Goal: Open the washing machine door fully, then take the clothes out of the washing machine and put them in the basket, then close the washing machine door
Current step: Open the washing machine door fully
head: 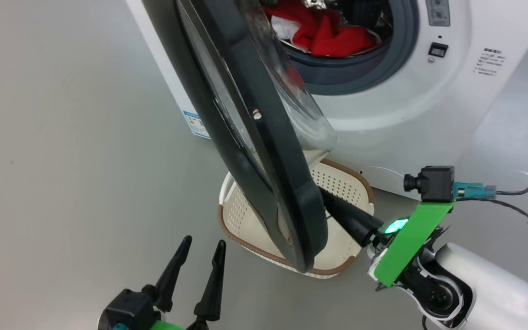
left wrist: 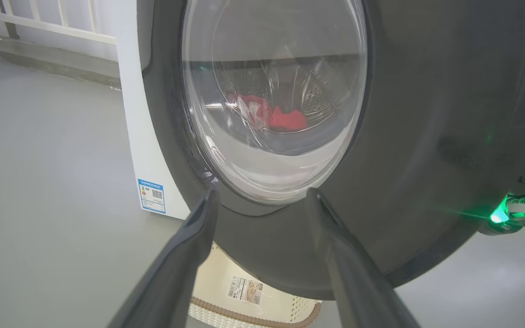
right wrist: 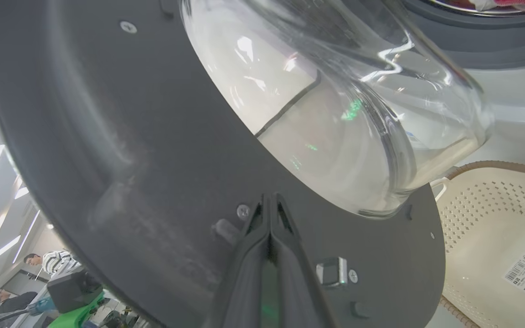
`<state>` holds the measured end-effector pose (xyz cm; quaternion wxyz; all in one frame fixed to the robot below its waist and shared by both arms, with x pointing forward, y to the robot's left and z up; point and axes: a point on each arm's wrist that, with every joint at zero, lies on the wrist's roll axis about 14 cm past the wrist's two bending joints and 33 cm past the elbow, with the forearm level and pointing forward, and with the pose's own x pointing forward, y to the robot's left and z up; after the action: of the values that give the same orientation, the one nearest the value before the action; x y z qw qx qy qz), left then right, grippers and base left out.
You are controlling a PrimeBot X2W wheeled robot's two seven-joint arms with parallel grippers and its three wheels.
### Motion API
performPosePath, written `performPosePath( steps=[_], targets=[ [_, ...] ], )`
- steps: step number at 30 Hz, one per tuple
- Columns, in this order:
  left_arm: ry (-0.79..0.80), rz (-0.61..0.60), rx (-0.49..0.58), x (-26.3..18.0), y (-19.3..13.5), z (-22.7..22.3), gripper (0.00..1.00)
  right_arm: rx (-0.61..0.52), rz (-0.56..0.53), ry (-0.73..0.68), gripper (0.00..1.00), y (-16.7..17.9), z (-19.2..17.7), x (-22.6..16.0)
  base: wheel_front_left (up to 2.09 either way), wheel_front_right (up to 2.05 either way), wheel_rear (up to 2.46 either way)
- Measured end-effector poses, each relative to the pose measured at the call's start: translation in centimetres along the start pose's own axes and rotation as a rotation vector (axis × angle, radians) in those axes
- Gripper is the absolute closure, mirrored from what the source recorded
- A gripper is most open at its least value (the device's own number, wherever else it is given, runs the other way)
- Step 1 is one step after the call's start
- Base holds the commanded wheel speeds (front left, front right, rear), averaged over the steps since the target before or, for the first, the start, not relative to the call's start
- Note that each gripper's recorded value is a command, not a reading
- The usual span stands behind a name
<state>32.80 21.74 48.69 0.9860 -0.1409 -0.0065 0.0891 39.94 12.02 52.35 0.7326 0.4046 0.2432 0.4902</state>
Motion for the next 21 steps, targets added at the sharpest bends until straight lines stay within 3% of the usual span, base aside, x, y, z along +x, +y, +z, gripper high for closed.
performPosePath(
  steps=[21],
  targets=[
    [-0.041,0.232,0.013,-4.4,5.8,1.3,0.00,0.007,0.156,0.217,1.00,6.2,-7.3,3.4,0.00,0.00,0.00]
  ],
)
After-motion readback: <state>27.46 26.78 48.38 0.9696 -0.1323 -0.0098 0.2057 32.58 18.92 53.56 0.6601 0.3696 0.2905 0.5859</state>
